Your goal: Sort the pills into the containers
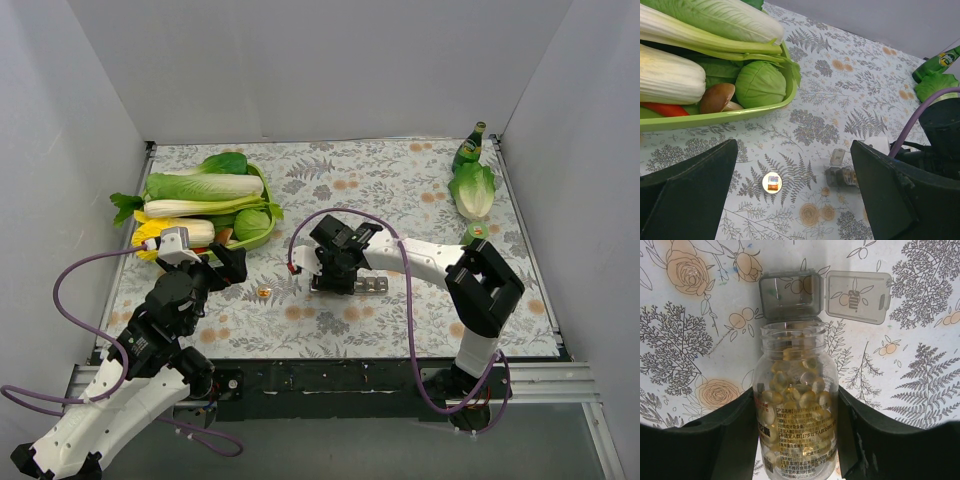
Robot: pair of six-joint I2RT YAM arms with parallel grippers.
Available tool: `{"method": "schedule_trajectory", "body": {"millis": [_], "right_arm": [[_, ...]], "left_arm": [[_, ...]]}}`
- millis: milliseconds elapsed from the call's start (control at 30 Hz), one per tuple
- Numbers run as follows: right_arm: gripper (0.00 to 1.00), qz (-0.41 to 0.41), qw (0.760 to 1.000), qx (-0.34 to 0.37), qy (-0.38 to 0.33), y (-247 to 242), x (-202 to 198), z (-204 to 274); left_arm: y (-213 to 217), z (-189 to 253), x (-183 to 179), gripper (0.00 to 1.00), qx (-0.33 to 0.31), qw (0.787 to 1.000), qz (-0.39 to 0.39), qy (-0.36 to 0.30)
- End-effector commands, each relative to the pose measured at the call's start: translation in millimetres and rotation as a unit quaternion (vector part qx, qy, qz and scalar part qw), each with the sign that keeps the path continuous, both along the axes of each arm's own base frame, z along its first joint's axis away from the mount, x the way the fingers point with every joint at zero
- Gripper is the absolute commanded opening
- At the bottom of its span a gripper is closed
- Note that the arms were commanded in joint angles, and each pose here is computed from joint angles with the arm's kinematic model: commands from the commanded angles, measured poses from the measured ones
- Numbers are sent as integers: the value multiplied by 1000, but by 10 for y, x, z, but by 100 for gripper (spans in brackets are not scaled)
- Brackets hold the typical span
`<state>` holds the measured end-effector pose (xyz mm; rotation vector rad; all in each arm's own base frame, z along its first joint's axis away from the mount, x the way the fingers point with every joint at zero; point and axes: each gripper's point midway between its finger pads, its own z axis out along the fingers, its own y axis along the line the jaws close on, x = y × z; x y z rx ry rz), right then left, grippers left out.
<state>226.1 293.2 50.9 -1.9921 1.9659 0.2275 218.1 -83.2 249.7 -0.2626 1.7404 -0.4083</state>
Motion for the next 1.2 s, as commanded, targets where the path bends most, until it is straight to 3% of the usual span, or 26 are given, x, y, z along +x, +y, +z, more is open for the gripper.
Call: {"method": "schedule_trajectory", "body": {"millis": [0,1167], "right_arm": [[15,12,1000,10,-23,119,86,142],[16,34,999,-18,-20,118,80,101]], "left_arm": [[24,69,-1,98,-5,1000,5,-8],[13,43,-19,98,-11,1000,0,-7]]}}
